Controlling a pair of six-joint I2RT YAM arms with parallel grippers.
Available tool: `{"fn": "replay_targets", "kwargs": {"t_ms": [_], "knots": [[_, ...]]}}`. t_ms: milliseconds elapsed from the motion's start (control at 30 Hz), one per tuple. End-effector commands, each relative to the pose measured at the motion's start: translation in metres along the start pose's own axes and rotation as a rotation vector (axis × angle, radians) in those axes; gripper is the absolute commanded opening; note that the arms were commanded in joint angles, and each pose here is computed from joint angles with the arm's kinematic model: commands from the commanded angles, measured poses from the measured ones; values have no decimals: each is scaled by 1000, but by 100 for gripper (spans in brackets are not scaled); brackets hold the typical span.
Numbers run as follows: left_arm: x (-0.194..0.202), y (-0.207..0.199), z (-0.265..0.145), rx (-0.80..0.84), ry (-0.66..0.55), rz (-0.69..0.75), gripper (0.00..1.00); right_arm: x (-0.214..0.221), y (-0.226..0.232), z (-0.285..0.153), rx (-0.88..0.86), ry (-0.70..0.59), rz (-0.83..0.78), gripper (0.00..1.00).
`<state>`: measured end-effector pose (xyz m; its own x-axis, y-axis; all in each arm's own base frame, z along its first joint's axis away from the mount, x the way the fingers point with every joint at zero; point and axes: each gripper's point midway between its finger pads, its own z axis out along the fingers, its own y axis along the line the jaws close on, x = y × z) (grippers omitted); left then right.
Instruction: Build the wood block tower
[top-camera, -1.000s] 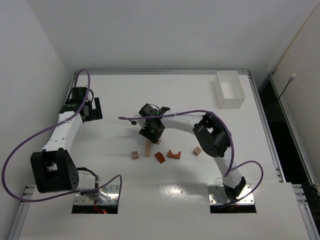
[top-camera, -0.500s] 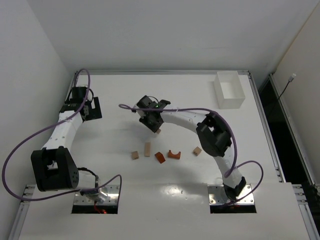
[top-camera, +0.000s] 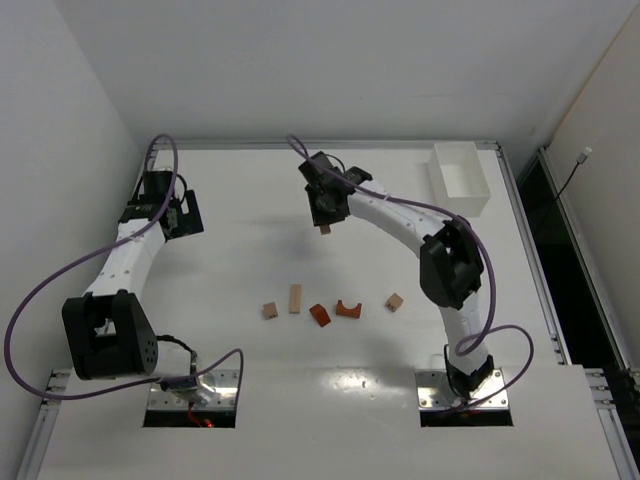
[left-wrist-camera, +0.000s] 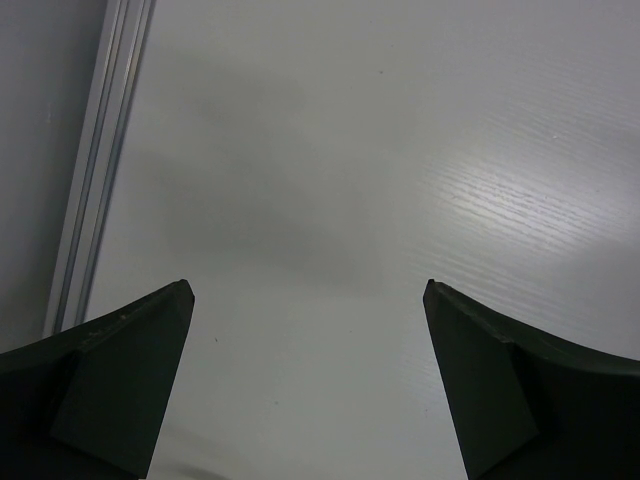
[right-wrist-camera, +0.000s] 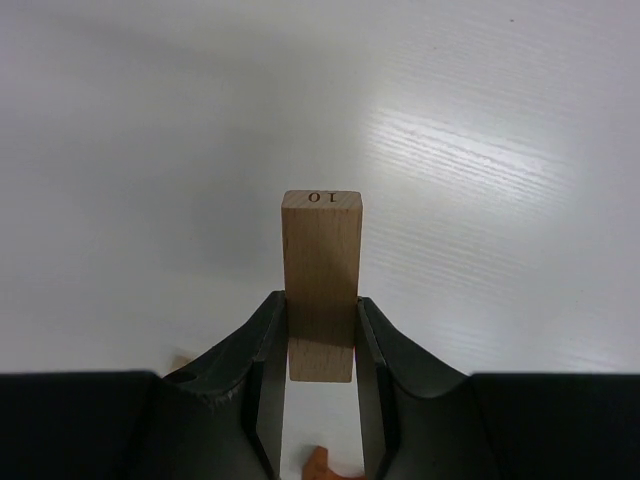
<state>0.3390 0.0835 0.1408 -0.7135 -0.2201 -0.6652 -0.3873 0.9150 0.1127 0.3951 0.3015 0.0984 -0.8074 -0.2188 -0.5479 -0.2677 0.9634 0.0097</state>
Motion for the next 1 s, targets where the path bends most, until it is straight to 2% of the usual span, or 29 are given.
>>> {"fn": "replay_targets", "kwargs": {"t_ms": [0, 167, 500, 600, 767, 967], "knots": [[-17, 4, -2, -8, -43, -37, 100, -24, -2, 11, -21, -19, 215, 0], [-18, 5, -6, -6, -61, -41, 100, -24, -18, 46, 11, 13, 270, 0], [-16, 5, 1, -20, -42, -27, 100, -1, -17, 72, 11, 69, 243, 0], [-14, 5, 4, -21, -33, -24, 100, 0, -24, 73, 28, 73, 249, 0], [-17, 3, 8, -21, -31, -24, 100, 36, -32, 73, 53, 151, 245, 0], [-19, 1, 9, -10, -39, -36, 100, 42, -39, 73, 62, 159, 251, 0]]}}
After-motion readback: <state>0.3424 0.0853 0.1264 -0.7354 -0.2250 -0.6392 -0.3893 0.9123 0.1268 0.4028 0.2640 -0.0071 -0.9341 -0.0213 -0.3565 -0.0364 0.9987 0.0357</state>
